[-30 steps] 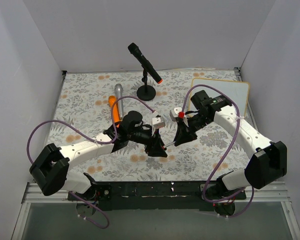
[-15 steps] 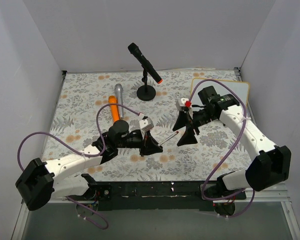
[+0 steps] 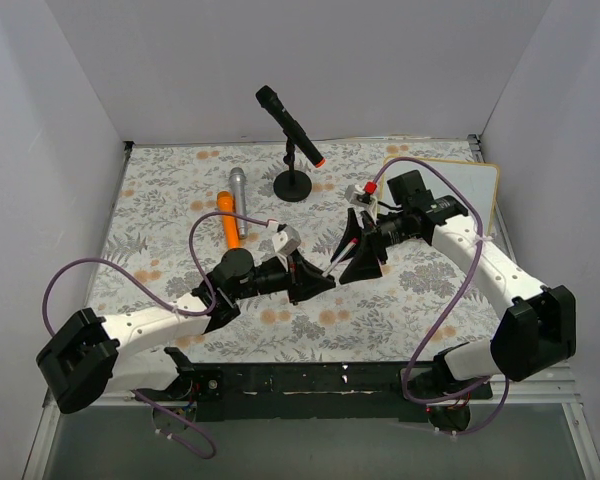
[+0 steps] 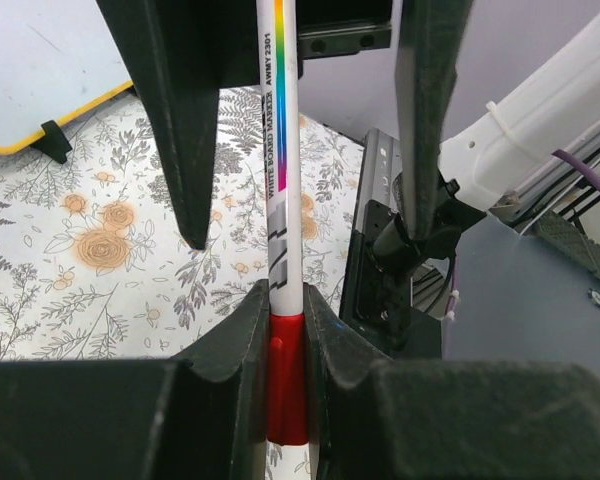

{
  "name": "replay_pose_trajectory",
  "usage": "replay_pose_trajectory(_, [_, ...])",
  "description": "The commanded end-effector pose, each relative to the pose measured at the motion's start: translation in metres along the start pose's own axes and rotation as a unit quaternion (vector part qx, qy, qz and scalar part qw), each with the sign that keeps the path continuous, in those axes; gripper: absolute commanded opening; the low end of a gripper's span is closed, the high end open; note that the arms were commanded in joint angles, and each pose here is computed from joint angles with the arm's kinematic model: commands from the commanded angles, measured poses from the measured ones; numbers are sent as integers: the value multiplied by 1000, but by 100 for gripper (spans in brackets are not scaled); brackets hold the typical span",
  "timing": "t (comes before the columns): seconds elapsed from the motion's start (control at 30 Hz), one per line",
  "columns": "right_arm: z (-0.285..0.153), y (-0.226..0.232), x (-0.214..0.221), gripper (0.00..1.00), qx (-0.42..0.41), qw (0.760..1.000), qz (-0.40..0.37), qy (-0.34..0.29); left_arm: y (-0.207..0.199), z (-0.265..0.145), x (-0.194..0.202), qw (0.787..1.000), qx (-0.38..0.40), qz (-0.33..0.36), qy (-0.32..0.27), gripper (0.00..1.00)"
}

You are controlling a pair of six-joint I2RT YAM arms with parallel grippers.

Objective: Write a sentence on the whiteboard
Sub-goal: Open the pen cap from the whiteboard marker.

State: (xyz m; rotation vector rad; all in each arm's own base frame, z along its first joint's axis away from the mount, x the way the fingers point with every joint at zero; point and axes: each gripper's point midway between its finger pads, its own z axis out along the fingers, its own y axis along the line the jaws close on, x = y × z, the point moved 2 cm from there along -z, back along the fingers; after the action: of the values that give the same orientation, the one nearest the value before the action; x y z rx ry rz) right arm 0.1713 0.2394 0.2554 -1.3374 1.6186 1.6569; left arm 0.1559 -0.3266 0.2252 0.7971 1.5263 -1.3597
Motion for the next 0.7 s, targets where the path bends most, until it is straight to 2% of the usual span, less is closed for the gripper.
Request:
replay_pose_trajectory(0.0, [3,12,-16,77,-16,1000,-16,-16,2,10,-12,999,-7,-6,-30,0])
replay_pose_trajectory(0.13, [4,10,-17,68,-19,1000,-9,-17,2,12,-11,999,-5,-10,-30,0])
replay_pose_trajectory(0.27, [5,10,-18,53,-23,1000,-7,-19,3,12,-11,999,-10,-12,-30,0])
replay_pose_trajectory(0.37, [5,11,-16,47,-25,999,-3,-20,3,10,-14,999,-17,-13,-39,0])
replay_pose_trajectory(0.53, [5,12,-14,42,-26,999,0,-21,6,11,-12,999,-22,-15,-38,0])
replay_pose_trajectory(0.63, [6,12,-13,37,-26,999,0,-21,6,11,-12,999,-22,-17,-38,0])
replay_pose_trajectory(0.67, [5,12,-14,31,-25,999,0,-21,6,11,-12,999,-23,-19,-38,0])
